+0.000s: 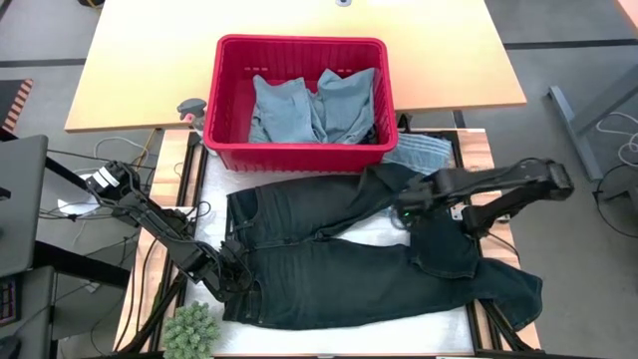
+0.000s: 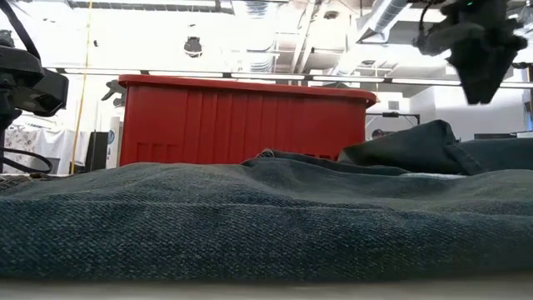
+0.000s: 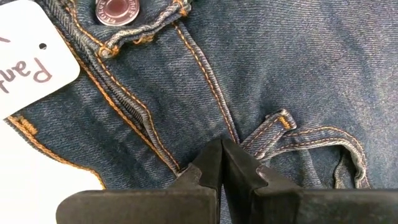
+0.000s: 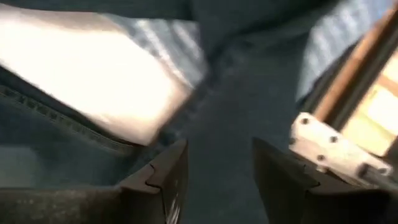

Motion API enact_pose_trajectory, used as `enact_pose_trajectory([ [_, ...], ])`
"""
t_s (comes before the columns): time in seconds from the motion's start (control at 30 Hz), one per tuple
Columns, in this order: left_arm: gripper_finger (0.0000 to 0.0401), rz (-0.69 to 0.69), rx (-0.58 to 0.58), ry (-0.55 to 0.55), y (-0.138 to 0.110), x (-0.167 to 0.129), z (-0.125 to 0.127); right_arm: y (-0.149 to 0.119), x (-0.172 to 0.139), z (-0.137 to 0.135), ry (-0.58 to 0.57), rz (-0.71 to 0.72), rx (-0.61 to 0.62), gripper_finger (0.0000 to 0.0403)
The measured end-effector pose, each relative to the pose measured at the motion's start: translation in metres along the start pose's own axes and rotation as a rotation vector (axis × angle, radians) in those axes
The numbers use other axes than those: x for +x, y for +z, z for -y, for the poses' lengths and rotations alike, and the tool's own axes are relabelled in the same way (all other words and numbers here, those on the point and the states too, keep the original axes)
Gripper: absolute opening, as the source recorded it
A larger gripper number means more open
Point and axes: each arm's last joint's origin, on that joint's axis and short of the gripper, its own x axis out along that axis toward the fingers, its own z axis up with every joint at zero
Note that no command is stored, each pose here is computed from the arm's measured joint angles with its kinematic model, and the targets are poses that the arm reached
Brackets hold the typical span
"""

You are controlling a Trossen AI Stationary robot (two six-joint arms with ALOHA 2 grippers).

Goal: Fold Laundry from Bin
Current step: Fold the black pants

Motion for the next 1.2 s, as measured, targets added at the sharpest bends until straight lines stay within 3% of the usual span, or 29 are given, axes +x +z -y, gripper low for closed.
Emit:
enact_pose_trajectory([
  [0.17, 0.0, -0.01, 0.006, 0.001, 0.0, 0.0, 0.0, -0.002, 0.02, -0.038, -0.023, -0.004, -0.017, 0.0195],
  [0.47, 0.0, -0.013, 0.03, -0.001, -0.001, 0.0, 0.0, -0.016, 0.065, -0.079, -0.261, -0.093, -0.056, 0.0195],
  [1.2, 0.0, -0.01, 0.068, -0.002, -0.001, 0.0, 0.0, -0.026, 0.129, -0.113, -0.471, -0.189, -0.007, 0.0196],
])
